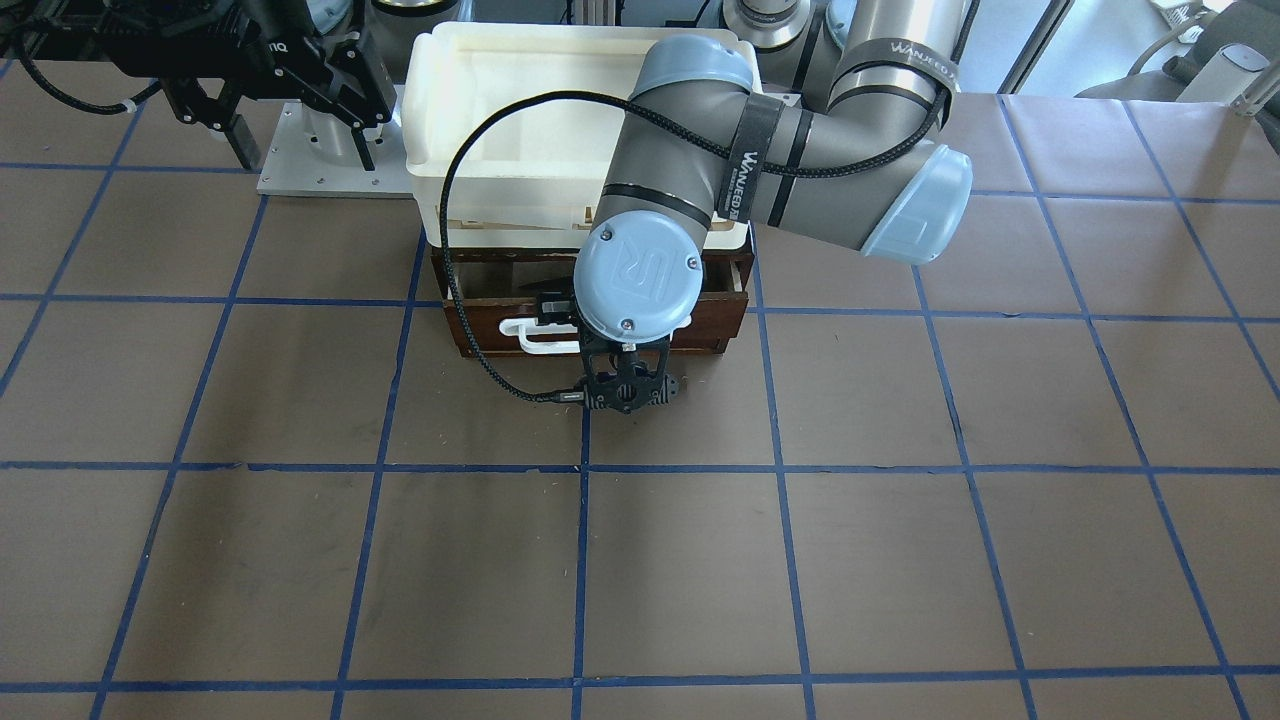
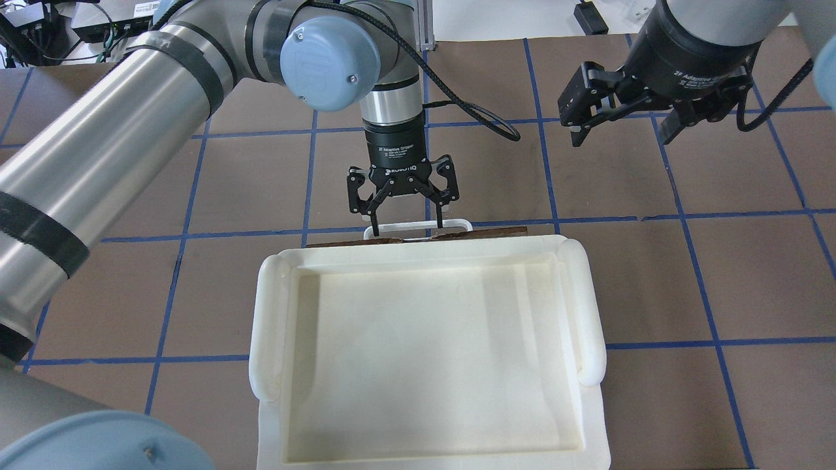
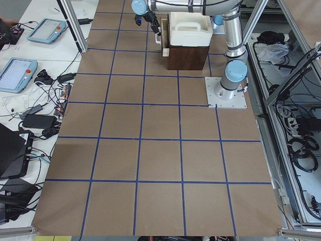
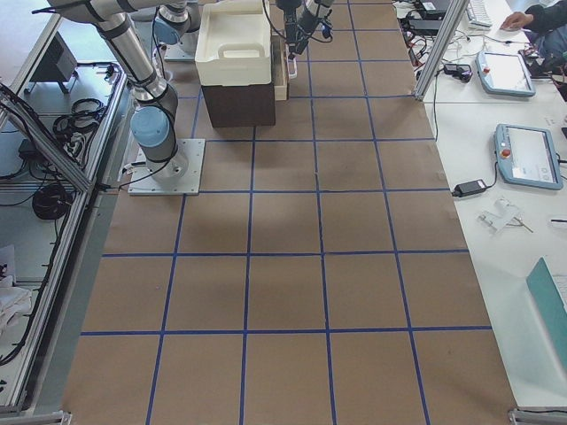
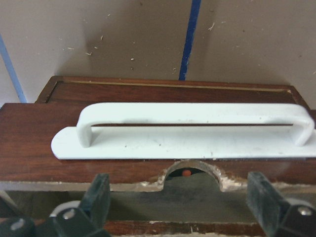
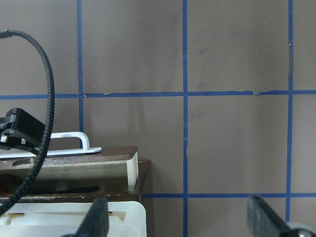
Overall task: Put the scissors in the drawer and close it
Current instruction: 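Push the drawer front with the left gripper to slide it shut, then press the left gripper against the drawer front to fully close it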
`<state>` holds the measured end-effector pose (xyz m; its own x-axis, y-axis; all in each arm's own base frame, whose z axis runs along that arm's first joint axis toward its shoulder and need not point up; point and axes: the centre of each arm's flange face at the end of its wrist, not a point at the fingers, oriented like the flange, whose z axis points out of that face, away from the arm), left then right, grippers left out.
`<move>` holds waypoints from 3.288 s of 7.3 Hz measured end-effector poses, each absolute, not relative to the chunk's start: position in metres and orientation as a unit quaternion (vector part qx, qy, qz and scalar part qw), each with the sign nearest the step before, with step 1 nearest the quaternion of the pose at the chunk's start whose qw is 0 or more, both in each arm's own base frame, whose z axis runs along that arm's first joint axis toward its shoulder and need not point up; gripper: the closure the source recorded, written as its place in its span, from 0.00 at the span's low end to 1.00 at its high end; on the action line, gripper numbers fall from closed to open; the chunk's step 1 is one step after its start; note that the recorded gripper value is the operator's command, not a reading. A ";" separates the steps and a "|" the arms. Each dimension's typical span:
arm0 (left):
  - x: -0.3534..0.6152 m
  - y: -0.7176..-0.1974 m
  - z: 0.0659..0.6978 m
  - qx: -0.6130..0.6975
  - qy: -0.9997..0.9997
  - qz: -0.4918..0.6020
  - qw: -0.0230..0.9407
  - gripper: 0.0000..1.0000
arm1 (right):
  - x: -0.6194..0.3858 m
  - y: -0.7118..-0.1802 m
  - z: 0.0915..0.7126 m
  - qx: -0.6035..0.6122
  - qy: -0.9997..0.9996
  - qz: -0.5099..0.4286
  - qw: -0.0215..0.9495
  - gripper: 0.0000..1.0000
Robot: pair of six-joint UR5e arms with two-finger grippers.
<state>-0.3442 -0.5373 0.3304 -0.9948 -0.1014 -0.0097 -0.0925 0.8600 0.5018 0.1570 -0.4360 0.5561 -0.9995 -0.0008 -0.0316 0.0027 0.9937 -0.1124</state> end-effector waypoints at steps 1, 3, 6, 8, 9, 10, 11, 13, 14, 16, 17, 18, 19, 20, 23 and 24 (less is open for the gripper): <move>-0.343 -0.535 0.326 0.051 -0.964 -0.262 0.007 0.00 | 0.157 -0.436 0.556 0.000 0.998 -0.056 0.016 0.00; -0.340 -0.528 0.317 0.050 -0.961 -0.272 0.002 0.00 | 0.157 -0.436 0.556 0.000 0.998 -0.056 0.016 0.00; -0.336 -0.523 0.307 0.024 -0.958 -0.286 -0.010 0.00 | 0.157 -0.436 0.556 0.000 0.998 -0.056 0.016 0.00; -0.335 -0.517 0.309 0.020 -0.955 -0.295 -0.012 0.00 | 0.157 -0.436 0.556 0.000 0.998 -0.056 0.016 0.00; -0.334 -0.514 0.315 0.021 -0.955 -0.295 -0.013 0.00 | 0.157 -0.436 0.556 0.000 0.998 -0.056 0.016 0.00; -0.332 -0.513 0.325 0.023 -0.957 -0.290 -0.012 0.00 | 0.157 -0.436 0.556 0.000 0.998 -0.056 0.016 0.00; -0.328 -0.513 0.337 0.025 -0.960 -0.280 -0.009 0.00 | 0.157 -0.436 0.556 0.000 0.998 -0.056 0.017 0.00; -0.322 -0.522 0.354 0.026 -0.970 -0.243 0.004 0.00 | 0.157 -0.436 0.556 0.000 0.998 -0.056 0.017 0.00; -0.321 -0.526 0.358 0.025 -0.974 -0.226 0.008 0.00 | 0.157 -0.436 0.556 0.000 0.998 -0.056 0.017 0.00; -0.311 -0.527 0.360 0.014 -0.978 -0.207 -0.027 0.00 | 0.157 -0.436 0.556 -0.001 0.998 -0.056 0.018 0.00; -0.303 -0.528 0.360 0.015 -0.978 -0.204 -0.038 0.00 | 0.158 -0.436 0.555 -0.001 0.998 -0.055 0.018 0.00; -0.293 -0.532 0.359 0.017 -0.978 -0.204 -0.041 0.00 | 0.158 -0.437 0.555 -0.001 0.998 -0.055 0.019 0.00; -0.286 -0.534 0.355 0.010 -0.977 -0.207 -0.041 0.00 | 0.158 -0.437 0.555 -0.001 0.998 -0.055 0.019 0.00; -0.281 -0.534 0.350 0.000 -0.977 -0.210 -0.040 0.00 | 0.158 -0.436 0.555 -0.001 0.998 -0.055 0.019 0.00; -0.274 -0.533 0.336 -0.027 -0.978 -0.203 -0.030 0.00 | 0.158 -0.437 0.555 -0.001 0.998 -0.054 0.019 0.00; -0.274 -0.530 0.331 -0.028 -0.980 -0.196 -0.026 0.00 | 0.158 -0.437 0.554 -0.001 0.998 -0.053 0.020 0.00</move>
<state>-0.2743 -0.5302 0.3307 -0.9971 0.0656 -0.0397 0.0453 0.9214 0.3859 0.1579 -0.4372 0.5539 -0.9992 -0.0045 -0.0397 -0.0003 0.9943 -0.1067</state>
